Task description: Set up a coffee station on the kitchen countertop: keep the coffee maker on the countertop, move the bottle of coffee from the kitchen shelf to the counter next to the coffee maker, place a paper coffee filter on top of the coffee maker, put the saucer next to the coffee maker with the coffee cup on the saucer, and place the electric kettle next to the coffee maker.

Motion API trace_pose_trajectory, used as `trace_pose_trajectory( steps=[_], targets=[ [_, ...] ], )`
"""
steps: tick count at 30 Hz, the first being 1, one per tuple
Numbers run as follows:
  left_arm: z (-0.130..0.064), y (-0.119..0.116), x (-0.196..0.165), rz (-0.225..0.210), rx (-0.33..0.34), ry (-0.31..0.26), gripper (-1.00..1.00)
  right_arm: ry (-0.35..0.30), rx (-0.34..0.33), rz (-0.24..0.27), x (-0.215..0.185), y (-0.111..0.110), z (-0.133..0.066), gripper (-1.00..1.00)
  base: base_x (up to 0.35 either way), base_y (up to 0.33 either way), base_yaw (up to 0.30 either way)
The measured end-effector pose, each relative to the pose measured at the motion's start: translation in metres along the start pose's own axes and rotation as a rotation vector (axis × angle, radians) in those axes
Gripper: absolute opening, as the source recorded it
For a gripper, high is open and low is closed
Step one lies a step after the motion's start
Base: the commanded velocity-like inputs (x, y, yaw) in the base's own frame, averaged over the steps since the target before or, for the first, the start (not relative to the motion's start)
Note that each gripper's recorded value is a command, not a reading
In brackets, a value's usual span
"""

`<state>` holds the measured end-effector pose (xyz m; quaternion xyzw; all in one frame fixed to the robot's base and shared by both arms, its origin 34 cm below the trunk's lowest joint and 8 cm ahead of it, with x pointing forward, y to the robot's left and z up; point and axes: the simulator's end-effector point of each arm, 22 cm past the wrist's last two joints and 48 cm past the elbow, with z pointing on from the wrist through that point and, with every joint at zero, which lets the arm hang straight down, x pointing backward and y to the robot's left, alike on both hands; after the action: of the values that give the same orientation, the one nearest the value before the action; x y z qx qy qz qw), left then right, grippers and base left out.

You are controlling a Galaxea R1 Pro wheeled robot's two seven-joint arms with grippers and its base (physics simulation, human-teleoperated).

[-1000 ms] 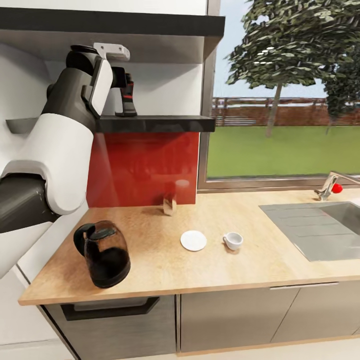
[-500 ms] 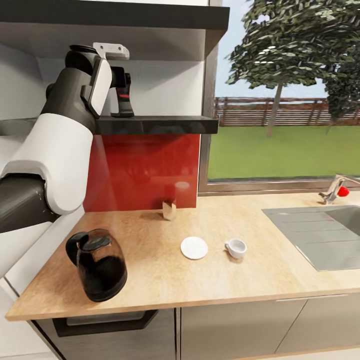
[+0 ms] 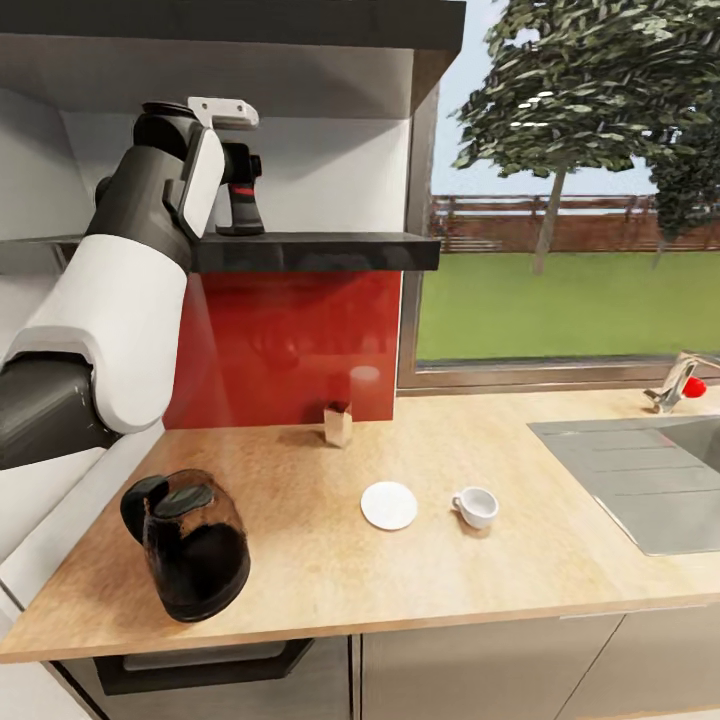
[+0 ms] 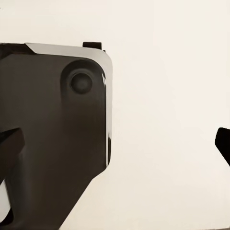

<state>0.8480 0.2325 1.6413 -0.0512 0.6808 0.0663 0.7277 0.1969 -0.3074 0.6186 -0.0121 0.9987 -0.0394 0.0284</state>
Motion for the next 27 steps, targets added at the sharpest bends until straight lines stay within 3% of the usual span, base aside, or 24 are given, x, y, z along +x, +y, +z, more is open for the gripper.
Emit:
trace_pose_trajectory(
  steps=[9, 27],
  targets=[
    [0.0010, 0.0032, 0.0003, -0.001, -0.004, 0.000, 1.00, 0.005, -0.001, 0.000, 0.0034, 0.0008, 0.0001, 1.00, 0.264, 0.000, 0.000],
    [0.0037, 0.0049, 0.0083, -0.002, -0.006, 0.010, 1.00, 0.005, -0.002, 0.000, 0.0034, 0.0011, 0.0002, 1.00, 0.074, 0.044, 0.000]
  ],
)
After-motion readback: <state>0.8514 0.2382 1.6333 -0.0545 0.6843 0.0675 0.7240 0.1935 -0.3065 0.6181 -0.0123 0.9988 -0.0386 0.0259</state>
